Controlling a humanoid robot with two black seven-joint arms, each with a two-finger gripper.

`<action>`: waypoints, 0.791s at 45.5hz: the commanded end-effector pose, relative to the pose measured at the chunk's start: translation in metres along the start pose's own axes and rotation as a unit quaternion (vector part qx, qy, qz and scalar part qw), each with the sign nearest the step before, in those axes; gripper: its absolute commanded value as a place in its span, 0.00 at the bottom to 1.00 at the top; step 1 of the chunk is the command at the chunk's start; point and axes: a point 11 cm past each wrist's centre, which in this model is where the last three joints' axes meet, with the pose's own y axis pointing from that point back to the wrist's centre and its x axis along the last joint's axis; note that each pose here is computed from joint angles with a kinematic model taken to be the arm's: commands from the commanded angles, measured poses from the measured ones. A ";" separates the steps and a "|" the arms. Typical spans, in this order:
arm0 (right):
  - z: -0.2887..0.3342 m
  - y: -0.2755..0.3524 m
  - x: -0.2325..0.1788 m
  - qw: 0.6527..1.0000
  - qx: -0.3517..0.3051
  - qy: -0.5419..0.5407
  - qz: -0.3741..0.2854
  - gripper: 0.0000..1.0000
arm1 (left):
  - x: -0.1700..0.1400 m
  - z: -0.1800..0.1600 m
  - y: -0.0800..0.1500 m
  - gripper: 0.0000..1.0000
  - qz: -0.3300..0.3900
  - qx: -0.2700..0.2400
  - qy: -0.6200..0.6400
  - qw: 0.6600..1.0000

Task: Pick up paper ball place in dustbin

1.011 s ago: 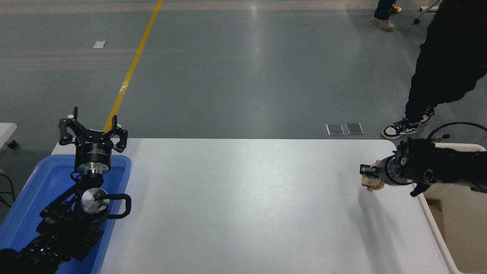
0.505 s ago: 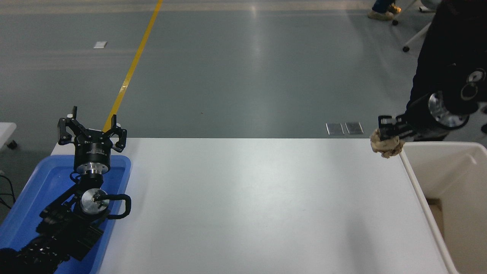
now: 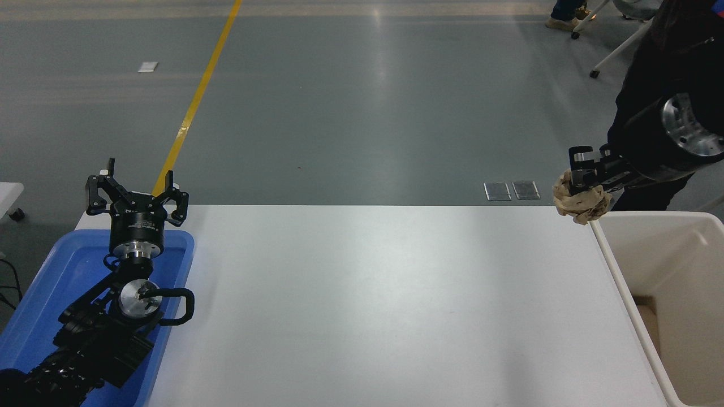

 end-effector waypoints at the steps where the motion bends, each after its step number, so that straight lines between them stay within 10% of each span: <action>1: 0.011 0.003 -0.003 1.000 -0.015 -0.006 -0.004 0.00 | 0.000 0.000 0.000 0.99 0.000 0.000 0.000 1.000; 36: 0.311 -0.101 -0.064 0.952 -0.284 -0.071 0.091 0.00 | 0.000 0.000 0.000 0.99 0.000 -0.002 0.001 1.000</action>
